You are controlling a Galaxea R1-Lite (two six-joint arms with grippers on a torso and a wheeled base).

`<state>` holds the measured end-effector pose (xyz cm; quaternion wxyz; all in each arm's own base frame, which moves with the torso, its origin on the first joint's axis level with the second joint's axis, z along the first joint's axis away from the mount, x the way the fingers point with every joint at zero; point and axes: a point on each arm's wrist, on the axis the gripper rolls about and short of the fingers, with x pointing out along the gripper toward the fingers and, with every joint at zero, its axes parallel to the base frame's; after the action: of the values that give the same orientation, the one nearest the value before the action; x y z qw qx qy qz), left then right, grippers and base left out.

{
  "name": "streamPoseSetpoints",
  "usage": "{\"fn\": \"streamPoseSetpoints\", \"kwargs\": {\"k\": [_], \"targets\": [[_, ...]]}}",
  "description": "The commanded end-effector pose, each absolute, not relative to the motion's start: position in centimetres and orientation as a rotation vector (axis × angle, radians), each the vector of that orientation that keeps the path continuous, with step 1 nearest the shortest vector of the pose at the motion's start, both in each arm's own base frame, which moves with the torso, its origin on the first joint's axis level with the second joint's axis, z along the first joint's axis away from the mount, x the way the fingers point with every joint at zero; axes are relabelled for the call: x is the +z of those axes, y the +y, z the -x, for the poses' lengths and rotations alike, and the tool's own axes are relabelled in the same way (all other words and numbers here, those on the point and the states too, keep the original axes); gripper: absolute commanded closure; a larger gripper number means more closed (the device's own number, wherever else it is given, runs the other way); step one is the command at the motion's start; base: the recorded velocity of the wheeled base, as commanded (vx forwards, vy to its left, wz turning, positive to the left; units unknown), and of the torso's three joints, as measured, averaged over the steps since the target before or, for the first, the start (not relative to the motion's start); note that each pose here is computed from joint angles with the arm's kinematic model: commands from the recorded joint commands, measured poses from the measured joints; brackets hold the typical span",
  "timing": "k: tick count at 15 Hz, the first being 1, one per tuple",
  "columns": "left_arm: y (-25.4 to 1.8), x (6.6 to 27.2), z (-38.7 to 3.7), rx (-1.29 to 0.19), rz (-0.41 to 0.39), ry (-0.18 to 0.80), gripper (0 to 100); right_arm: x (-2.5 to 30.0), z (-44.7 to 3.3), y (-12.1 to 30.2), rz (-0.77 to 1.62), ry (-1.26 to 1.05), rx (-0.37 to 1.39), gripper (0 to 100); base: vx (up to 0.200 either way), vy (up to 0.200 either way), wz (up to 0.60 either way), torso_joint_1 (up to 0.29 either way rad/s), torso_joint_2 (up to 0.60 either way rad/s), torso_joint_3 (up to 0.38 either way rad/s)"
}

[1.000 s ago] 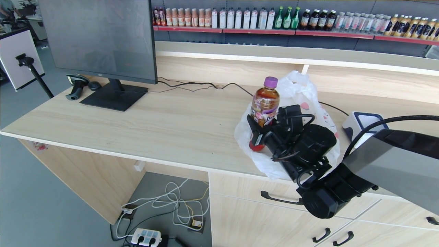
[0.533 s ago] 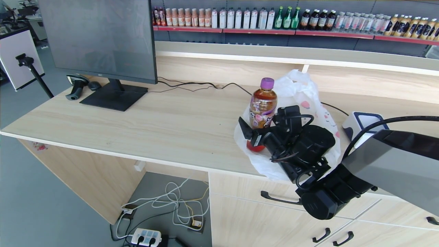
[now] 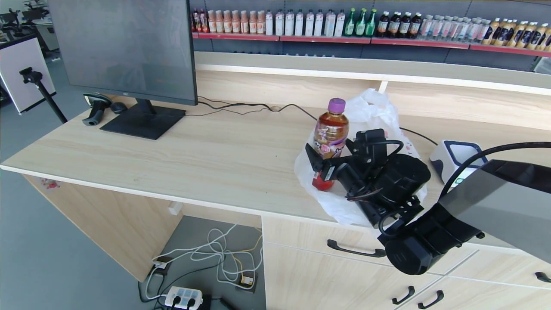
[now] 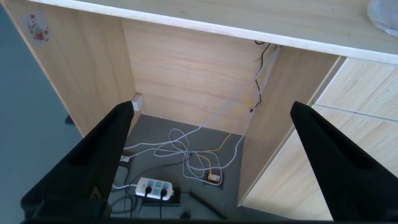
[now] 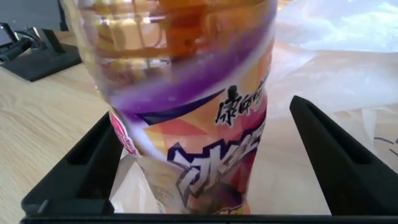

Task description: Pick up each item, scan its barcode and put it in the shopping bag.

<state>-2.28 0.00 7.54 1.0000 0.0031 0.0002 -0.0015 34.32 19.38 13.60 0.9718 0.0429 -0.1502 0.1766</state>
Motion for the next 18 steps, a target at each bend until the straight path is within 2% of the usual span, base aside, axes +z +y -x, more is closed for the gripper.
{"fn": "streamPoseSetpoints", "kwargs": {"k": [1,9,16,18], "targets": [[0.0,7.5,2.3,-0.003,-0.006,0.000,0,14.3,-33.5,18.8,-0.089,-0.307,0.353,0,0.000,0.000,0.00,0.000,0.00,0.000],[0.0,7.5,2.3,-0.005,-0.015,0.001,0,17.9,-28.9,16.1,-0.105,-0.337,0.350,0,0.000,0.000,0.00,0.000,0.00,0.000],[0.0,7.5,2.3,-0.005,-0.015,0.001,0,19.5,-26.7,14.6,-0.114,-0.365,0.343,0,0.000,0.000,0.00,0.000,0.00,0.000],[0.0,7.5,2.3,-0.005,-0.015,0.001,0,19.9,-27.1,13.0,-0.108,-0.380,0.293,0,0.000,0.000,0.00,0.000,0.00,0.000]]}}
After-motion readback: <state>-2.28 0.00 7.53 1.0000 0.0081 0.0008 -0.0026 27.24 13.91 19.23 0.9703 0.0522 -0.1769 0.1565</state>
